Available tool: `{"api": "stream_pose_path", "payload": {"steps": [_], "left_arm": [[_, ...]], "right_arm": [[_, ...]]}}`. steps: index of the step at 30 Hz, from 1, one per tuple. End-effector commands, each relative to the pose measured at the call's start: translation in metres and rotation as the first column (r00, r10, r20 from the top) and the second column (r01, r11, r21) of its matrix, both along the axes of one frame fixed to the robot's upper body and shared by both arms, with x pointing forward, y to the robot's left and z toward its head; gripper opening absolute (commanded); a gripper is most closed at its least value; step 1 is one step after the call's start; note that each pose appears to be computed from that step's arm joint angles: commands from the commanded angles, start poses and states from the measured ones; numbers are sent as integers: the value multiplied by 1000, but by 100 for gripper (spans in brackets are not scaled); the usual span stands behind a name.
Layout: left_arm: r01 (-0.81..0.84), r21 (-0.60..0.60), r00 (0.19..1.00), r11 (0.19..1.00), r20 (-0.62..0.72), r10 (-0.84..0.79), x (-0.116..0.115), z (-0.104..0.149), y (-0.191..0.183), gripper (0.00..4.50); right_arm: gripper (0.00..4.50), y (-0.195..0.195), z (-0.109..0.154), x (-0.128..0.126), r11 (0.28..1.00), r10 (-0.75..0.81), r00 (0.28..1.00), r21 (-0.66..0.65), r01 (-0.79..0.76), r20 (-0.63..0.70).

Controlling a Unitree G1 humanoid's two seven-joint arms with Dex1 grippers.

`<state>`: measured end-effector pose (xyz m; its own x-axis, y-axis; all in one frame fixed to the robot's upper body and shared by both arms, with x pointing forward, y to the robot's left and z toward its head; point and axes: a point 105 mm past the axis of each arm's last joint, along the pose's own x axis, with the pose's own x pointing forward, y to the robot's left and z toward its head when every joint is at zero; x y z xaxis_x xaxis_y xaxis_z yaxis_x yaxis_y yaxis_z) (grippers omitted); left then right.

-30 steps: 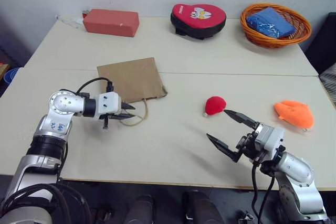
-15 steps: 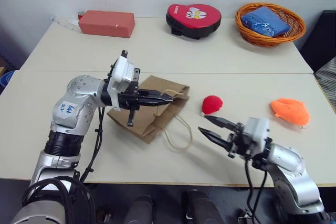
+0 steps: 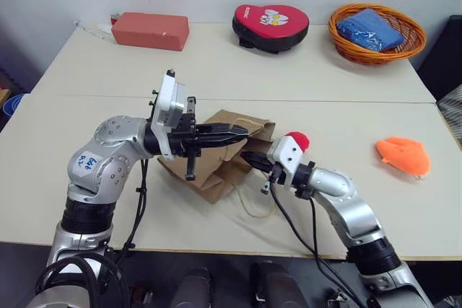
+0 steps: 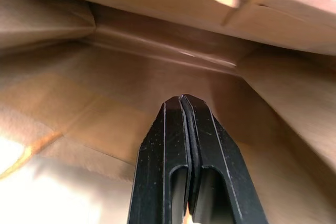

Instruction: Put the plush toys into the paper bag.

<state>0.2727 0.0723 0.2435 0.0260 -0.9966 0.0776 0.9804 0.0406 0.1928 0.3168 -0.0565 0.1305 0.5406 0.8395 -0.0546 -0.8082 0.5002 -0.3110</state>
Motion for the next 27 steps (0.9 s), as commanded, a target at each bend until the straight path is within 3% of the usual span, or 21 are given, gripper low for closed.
{"api": "stream_pose_path", "payload": {"steps": [1,7,16,21,27], "left_arm": [[-6,-34,999,999,31,7,-4,12,1,0],[-2,-59,1000,998,28,3,-5,21,5,0],[-87,-223,995,971,28,95,6,54,22,0],[-160,-253,984,954,29,173,13,58,37,0],[-139,-212,990,967,3,143,9,41,27,0]], "right_arm": [[3,2,-9,6,999,-34,999,-36,34,-7],[3,2,-33,14,993,-59,997,-109,53,-50],[3,-4,-49,14,984,-78,995,-163,68,-57],[3,-6,-39,14,990,-85,996,-113,80,-34],[3,-6,-16,4,999,-26,1000,27,27,-12]]}}
